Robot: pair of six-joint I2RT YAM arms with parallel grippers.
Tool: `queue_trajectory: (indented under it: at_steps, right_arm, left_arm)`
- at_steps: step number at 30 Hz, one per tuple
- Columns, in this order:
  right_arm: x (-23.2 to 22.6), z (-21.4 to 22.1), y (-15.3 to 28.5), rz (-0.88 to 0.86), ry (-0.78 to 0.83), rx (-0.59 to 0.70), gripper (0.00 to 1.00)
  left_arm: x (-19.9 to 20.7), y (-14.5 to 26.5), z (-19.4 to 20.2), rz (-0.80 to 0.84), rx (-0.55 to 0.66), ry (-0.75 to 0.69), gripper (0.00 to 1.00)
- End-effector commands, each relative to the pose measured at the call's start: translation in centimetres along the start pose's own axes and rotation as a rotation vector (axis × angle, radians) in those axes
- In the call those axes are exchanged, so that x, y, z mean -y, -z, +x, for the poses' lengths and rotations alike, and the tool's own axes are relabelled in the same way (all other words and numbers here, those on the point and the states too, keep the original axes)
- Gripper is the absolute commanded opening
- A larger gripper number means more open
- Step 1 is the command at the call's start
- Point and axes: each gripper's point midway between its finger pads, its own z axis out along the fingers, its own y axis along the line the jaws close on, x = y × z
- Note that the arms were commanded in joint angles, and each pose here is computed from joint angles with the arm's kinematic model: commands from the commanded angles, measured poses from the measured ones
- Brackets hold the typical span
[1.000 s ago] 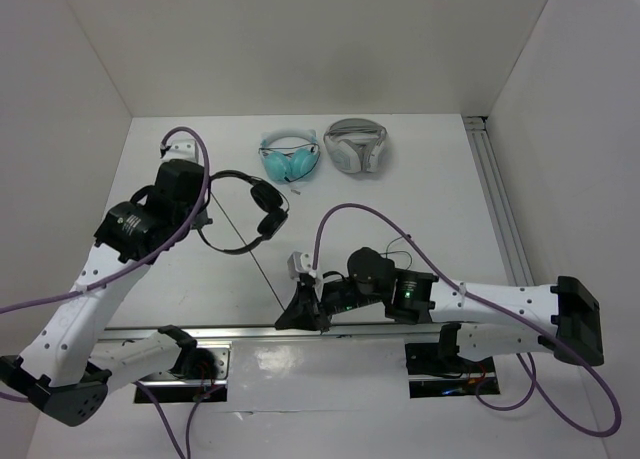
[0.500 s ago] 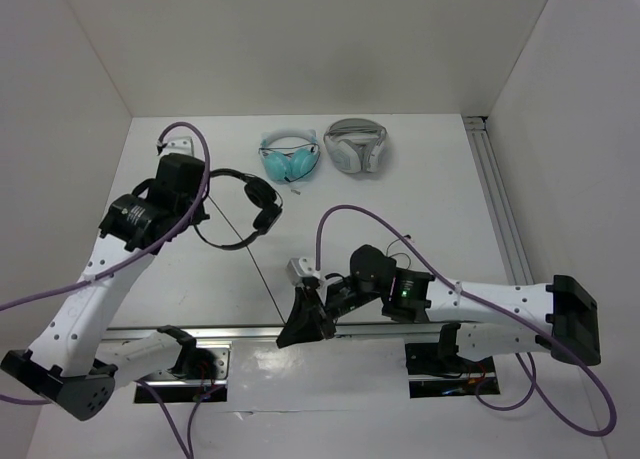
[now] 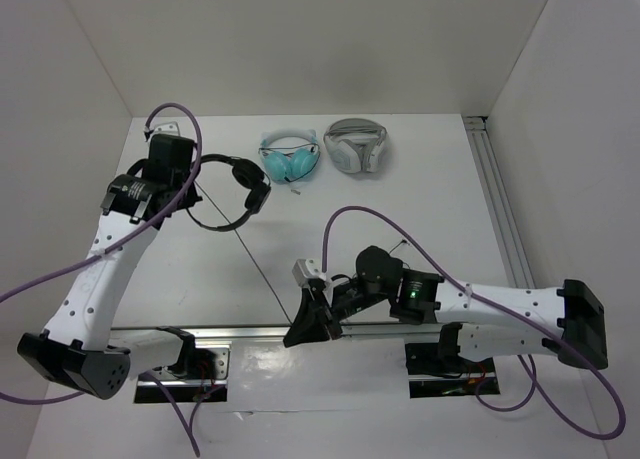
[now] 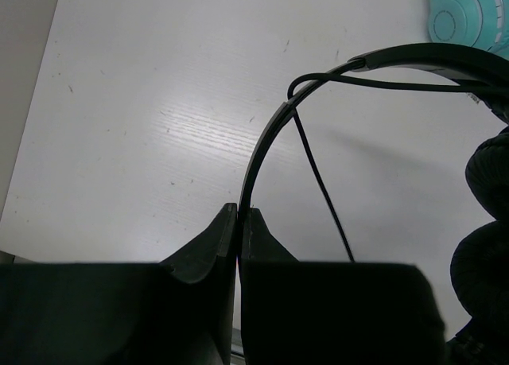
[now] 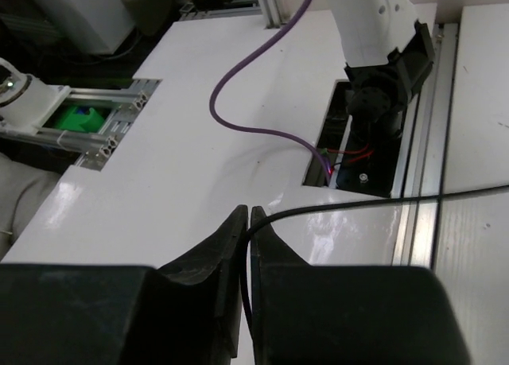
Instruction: Wrap the headphones
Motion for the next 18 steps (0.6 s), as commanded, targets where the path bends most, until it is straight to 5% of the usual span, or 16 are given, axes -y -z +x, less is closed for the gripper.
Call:
queue_trajectory:
  at_steps: [1, 3, 10, 18]
  right_arm:
    - [0.9, -0.6, 0.8, 0.083, 0.03, -0.011, 0.09]
    - [1.2, -0.4, 1.0, 0.111, 0.029, -0.021, 0.0]
    - [5.8, -1.8, 4.0, 0.458, 0.079, -0.004, 0.0]
    - [5.4, -10.1, 8.1, 0.639, 0.223, 0.099, 0.0]
  left_arm:
    - [0.7, 0.6, -2.9, 0.034, 0.09, 0.045, 0.0]
    - [0.7, 0.4, -2.8, 0.034, 0.09, 0.045, 0.0]
    - [1.7, 0.2, -1.6, 0.106, 0.065, -0.003, 0.0]
    - [2.3, -0.4, 0.5, 0.118, 0.035, -0.038, 0.0]
